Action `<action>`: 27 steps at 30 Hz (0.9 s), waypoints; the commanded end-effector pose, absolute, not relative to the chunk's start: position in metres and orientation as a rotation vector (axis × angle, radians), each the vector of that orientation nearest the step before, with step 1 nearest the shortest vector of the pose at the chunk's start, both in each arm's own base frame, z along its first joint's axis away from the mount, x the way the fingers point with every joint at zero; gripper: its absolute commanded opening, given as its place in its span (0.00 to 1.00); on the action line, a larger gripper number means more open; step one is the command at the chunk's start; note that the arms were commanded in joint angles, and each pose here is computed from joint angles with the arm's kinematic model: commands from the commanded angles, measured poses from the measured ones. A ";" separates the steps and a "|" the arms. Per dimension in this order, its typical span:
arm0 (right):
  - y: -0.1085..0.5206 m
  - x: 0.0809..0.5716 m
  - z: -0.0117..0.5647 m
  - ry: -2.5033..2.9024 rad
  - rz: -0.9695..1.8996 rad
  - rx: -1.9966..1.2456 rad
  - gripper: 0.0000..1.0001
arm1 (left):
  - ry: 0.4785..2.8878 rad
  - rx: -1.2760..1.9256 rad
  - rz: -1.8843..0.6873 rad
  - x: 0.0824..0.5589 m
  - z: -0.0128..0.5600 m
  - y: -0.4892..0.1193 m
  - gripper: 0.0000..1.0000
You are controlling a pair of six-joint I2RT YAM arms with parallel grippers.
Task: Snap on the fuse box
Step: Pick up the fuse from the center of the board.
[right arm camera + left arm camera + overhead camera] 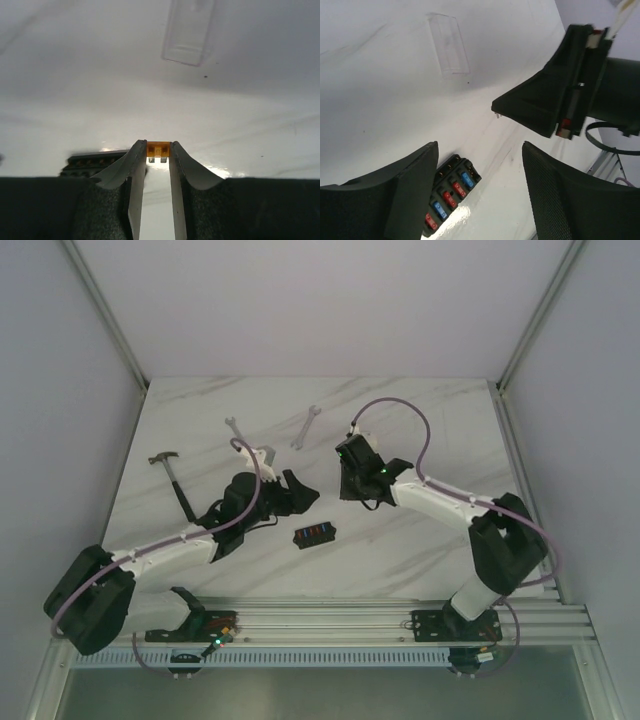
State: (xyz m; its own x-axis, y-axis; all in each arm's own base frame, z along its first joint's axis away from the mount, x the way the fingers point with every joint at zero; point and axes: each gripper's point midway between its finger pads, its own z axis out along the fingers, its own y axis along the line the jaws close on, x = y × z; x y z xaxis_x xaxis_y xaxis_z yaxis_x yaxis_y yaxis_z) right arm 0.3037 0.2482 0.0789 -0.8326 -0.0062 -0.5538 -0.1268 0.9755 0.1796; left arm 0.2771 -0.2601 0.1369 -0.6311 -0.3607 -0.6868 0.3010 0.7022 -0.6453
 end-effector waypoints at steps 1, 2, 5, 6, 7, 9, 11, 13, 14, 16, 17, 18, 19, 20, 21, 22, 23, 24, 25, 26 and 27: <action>0.269 0.301 0.104 2.455 0.446 -0.001 0.22 | 1.924 -0.006 -0.922 0.287 0.147 -0.270 0.74; 0.272 0.300 0.107 2.440 0.468 0.009 0.22 | 1.922 -0.004 -0.910 0.288 0.146 -0.271 0.72; 0.280 0.297 0.126 2.385 0.551 0.031 0.22 | 1.916 -0.012 -0.868 0.289 0.142 -0.272 0.63; 0.283 0.295 0.130 2.368 0.577 0.034 0.22 | 1.913 -0.009 -0.864 0.288 0.142 -0.273 0.61; 0.285 0.294 0.134 2.355 0.597 0.043 0.22 | 1.907 0.003 -0.869 0.287 0.142 -0.276 0.60; 0.288 0.293 0.142 2.328 0.632 0.058 0.22 | 1.893 0.032 -0.883 0.283 0.144 -0.282 0.58; 0.289 0.291 0.148 2.307 0.658 0.075 0.22 | 1.886 0.065 -0.891 0.280 0.145 -0.290 0.55; 0.289 0.291 0.153 2.284 0.674 0.092 0.22 | 1.888 0.091 -0.895 0.277 0.144 -0.296 0.50; 0.289 0.291 0.156 2.275 0.683 0.096 0.22 | 1.891 0.098 -0.897 0.276 0.142 -0.298 0.48; 0.289 0.291 0.158 2.267 0.693 0.101 0.23 | 1.893 0.100 -0.904 0.274 0.141 -0.300 0.46; 0.290 0.290 0.160 2.261 0.702 0.102 0.23 | 1.888 0.097 -0.909 0.275 0.142 -0.301 0.45; 0.290 0.289 0.160 2.259 0.707 0.103 0.23 | 1.884 0.095 -0.914 0.275 0.143 -0.302 0.43; 0.290 0.289 0.161 2.252 0.714 0.107 0.23 | 1.879 0.093 -0.918 0.275 0.144 -0.303 0.42; 0.291 0.289 0.162 2.247 0.722 0.111 0.23 | 1.873 0.089 -0.924 0.275 0.146 -0.303 0.40; 0.291 0.288 0.163 2.241 0.730 0.115 0.23 | 1.866 0.085 -0.931 0.276 0.147 -0.304 0.39; 0.291 0.288 0.164 2.237 0.736 0.116 0.23 | 1.860 0.084 -0.939 0.276 0.148 -0.305 0.37; 0.291 0.288 0.164 2.237 0.738 0.116 0.23 | 1.850 0.079 -0.948 0.277 0.151 -0.306 0.36; 0.292 0.288 0.164 2.237 0.742 0.118 0.23 | 1.846 0.077 -0.954 0.277 0.151 -0.307 0.35; 0.293 0.287 0.164 2.237 0.747 0.118 0.23 | 1.839 0.075 -0.959 0.277 0.153 -0.307 0.34; 0.294 0.287 0.164 2.238 0.753 0.117 0.23 | 1.833 0.074 -0.965 0.277 0.154 -0.308 0.33; 0.295 0.286 0.164 2.240 0.758 0.117 0.23 | 1.825 0.075 -0.969 0.277 0.156 -0.308 0.32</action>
